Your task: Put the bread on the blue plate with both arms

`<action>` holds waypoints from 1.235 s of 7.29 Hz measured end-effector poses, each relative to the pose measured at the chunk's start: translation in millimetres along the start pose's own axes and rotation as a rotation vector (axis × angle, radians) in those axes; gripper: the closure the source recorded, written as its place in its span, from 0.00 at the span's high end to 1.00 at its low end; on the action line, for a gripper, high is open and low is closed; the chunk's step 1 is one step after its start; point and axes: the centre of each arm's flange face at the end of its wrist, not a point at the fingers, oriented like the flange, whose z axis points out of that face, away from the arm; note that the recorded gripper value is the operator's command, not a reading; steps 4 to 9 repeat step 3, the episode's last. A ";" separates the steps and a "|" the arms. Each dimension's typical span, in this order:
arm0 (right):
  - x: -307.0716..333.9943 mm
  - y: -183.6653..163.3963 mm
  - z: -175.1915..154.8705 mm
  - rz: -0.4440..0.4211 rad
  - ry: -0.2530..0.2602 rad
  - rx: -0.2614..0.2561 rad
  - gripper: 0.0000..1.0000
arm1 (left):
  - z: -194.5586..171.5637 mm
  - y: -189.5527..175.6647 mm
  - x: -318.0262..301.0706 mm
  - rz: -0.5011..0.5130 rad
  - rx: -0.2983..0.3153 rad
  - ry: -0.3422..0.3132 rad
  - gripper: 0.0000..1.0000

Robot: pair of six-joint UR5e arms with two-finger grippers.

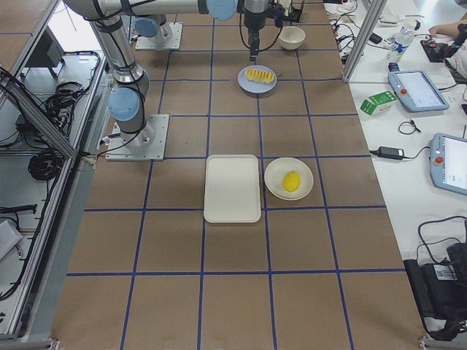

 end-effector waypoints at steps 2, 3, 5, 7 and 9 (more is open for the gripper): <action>6.3 -3.6 7.8 -0.001 0.032 -0.024 1.00 | -0.6 0.2 0.1 -0.001 0.003 0.001 1.00; 8.5 -4.4 9.3 0.003 0.040 -0.025 1.00 | -0.6 0.4 0.1 0.000 0.003 0.001 1.00; 8.5 -4.4 9.3 0.003 0.040 -0.025 1.00 | -0.6 0.4 0.1 0.000 0.003 0.001 1.00; 8.5 -4.4 9.3 0.003 0.040 -0.025 1.00 | -0.6 0.4 0.1 0.000 0.003 0.001 1.00; 8.5 -4.4 9.3 0.003 0.040 -0.025 1.00 | -0.6 0.4 0.1 0.000 0.003 0.001 1.00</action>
